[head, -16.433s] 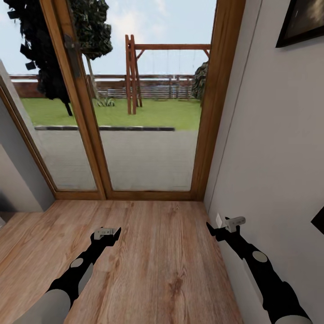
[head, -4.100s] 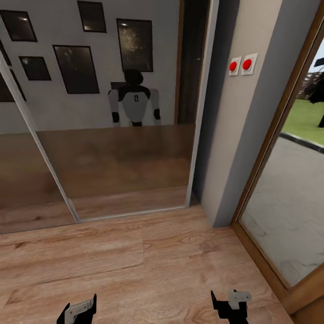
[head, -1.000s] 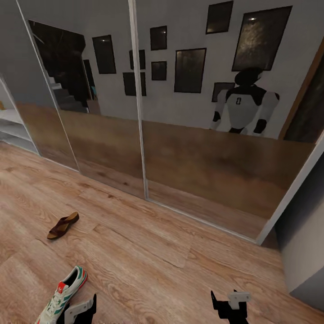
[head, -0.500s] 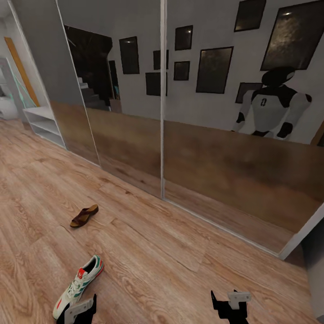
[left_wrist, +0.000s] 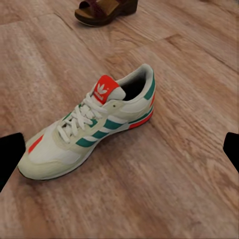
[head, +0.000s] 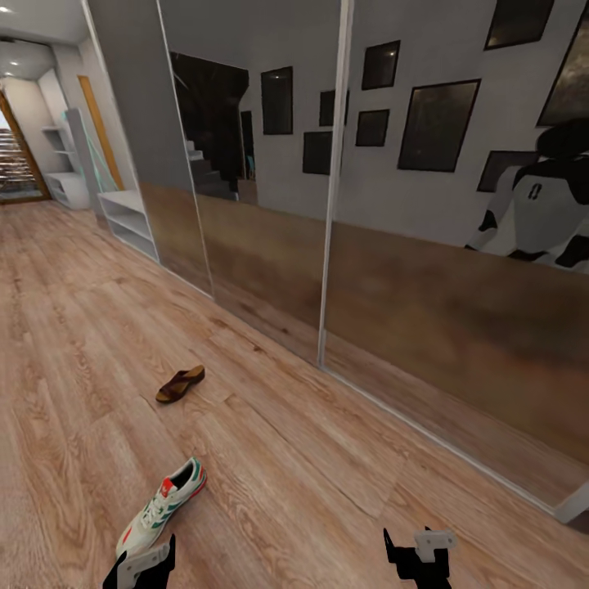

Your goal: Pick up the two gym shoes and the two sandals from the corridor floor and place them onto the hallstand (shoe rack) in the corridor, making sure they are on the rack and not on the floor. Arrange them so the two gym shoes are next to each other and the two sandals are next to each other.

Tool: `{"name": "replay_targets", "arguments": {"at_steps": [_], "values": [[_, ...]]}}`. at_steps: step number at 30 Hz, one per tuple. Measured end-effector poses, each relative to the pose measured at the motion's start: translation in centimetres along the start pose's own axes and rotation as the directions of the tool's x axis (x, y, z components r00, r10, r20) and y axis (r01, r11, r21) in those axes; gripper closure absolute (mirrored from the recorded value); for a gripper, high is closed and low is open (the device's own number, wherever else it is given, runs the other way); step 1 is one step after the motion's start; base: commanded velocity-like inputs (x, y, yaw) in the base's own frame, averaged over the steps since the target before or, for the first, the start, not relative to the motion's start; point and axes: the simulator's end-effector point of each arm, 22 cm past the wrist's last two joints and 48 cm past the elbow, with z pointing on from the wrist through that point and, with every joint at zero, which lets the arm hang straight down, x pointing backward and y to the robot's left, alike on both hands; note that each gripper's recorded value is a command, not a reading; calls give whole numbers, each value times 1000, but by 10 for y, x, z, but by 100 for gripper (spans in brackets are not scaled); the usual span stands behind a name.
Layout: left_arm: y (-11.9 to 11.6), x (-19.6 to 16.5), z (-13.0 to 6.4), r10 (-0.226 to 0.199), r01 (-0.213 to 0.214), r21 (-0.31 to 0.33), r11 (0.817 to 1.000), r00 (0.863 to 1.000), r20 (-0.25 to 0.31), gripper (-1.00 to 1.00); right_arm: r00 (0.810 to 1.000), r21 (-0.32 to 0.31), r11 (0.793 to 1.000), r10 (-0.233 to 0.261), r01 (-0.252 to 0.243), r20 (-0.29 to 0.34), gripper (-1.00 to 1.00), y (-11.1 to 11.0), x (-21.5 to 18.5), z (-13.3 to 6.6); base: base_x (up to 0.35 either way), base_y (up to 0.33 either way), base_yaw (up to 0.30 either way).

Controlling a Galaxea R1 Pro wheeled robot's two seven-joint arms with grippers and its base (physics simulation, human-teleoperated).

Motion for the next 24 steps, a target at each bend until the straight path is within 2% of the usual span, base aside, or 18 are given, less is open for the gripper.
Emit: {"name": "replay_targets", "arguments": {"at_steps": [10, 24], "values": [[0, 0, 0, -1, 1, 0, 1000, 1000, 0, -100, 1000, 0, 1000, 0, 0, 0, -100, 0, 0, 0, 128, -229, 277], [1, 1, 0, -3, 3, -2, 1000, 1000, -2, -100, 1000, 0, 1000, 0, 0, 0, -100, 0, 0, 0, 12, -262, 277]]}}
